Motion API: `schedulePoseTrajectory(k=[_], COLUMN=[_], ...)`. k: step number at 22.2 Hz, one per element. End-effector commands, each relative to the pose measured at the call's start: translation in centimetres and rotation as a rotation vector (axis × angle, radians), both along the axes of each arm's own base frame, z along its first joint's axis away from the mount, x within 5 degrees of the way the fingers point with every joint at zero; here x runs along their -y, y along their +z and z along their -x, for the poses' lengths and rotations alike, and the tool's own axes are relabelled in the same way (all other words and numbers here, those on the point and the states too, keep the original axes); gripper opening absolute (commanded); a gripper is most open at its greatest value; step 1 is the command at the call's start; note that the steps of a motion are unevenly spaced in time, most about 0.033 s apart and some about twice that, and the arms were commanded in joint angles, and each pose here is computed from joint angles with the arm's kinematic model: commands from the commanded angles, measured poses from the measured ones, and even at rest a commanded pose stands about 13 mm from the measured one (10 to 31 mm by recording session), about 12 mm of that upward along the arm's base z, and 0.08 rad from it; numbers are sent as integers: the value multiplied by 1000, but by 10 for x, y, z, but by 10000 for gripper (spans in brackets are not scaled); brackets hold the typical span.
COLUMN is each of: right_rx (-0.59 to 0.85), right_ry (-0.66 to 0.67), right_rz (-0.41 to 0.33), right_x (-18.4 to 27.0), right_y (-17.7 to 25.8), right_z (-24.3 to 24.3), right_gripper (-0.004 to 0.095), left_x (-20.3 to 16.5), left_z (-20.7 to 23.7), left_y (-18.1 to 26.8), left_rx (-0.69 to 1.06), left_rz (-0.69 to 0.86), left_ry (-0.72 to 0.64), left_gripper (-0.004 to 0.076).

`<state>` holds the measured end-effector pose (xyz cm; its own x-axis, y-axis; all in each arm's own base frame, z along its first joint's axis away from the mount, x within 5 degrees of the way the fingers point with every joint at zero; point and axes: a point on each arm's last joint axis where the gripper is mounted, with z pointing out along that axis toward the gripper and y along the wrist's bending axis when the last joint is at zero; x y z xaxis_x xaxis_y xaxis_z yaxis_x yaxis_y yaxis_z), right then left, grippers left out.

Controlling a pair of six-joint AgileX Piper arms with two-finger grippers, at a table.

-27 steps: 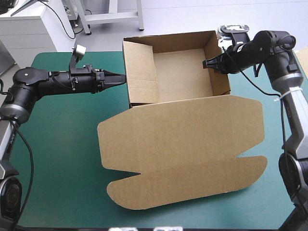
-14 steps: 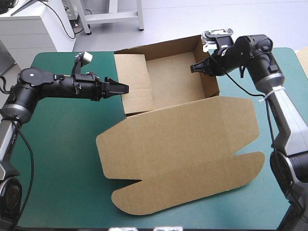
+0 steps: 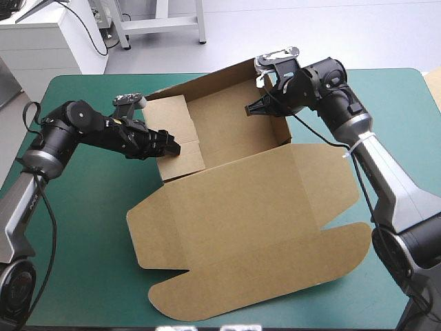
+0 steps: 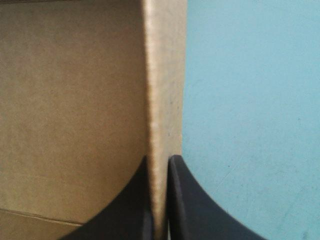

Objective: Fold the box

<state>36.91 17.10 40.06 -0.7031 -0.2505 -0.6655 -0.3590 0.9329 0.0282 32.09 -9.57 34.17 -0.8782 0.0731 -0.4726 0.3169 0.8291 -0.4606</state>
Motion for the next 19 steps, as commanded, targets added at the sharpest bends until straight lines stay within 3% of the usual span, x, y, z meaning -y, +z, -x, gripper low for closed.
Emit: schedulePoseTrajectory(k=[1,11,13,14,17,19], right_rx=[32,-141,-120,-104,-74,-81], right_ry=[48,66,65,62,58,44], right_rz=[-207,-207,-218,-227,-236,-203], right_x=[-16,-17,-18,-18,-18,-15], right_y=[34,26,28,29,31,29], right_z=[25,38,37,35,33,33], right_gripper=[-17,-20,-19,-20,-20,-19], left_x=[10,6,6,6,6,6], left_z=[3,-10,-11,-10,-7,-6], left_y=[30,37,37,36,28,22], left_rx=[97,222,241,250,217,190], left_rz=[132,163,153,131,55,-1], left_ry=[84,191,181,148,80,55], left_gripper=[474,328,154,1,-8,-8])
